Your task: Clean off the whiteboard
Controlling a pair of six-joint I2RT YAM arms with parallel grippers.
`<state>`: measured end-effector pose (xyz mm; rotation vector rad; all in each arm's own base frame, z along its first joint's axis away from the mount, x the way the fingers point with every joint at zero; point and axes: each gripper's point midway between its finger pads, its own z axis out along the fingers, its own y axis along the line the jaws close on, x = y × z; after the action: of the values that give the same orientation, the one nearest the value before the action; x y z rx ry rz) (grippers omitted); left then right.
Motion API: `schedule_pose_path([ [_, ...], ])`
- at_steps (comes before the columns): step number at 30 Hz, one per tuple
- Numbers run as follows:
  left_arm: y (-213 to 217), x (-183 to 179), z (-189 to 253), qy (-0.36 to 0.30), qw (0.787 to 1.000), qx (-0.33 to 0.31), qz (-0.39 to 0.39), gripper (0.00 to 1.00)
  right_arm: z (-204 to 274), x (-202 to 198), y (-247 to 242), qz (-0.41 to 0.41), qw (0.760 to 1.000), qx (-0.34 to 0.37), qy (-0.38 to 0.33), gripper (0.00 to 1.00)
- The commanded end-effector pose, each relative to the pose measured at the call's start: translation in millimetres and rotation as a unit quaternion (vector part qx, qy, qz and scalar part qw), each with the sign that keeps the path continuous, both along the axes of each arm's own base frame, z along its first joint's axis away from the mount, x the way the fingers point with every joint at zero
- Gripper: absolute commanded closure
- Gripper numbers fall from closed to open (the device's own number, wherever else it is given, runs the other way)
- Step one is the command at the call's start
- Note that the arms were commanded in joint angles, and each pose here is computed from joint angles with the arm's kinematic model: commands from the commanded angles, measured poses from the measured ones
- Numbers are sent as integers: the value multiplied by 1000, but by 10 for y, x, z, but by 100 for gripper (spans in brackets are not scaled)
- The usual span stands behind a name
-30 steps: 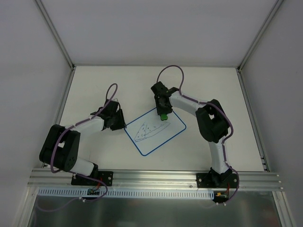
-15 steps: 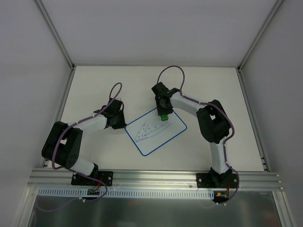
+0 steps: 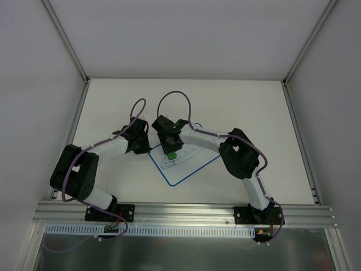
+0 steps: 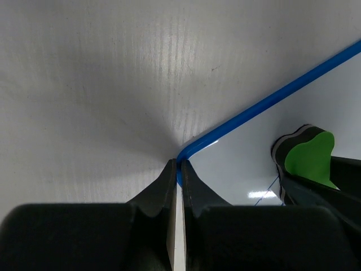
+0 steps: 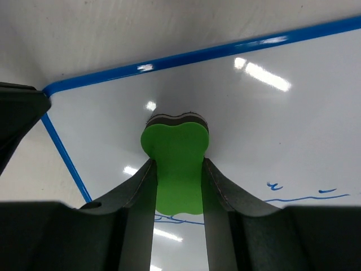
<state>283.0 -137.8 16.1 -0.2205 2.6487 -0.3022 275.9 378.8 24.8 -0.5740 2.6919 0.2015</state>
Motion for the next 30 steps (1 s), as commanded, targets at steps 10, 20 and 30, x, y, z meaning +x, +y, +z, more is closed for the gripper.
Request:
schedule_pose_path([
  [10, 155, -295, -222, 63, 997, 41, 29, 100, -187, 179, -1970, -210, 970, -93, 78, 100],
  [20, 78, -264, -191, 66, 997, 23, 32, 100, -210, -255, -1063, -106, 989, -55, 81, 100],
  [30, 60, -213, -135, 57, 997, 16, 47, 100, -261, -385, -879, -98, 990, -53, 88, 100],
])
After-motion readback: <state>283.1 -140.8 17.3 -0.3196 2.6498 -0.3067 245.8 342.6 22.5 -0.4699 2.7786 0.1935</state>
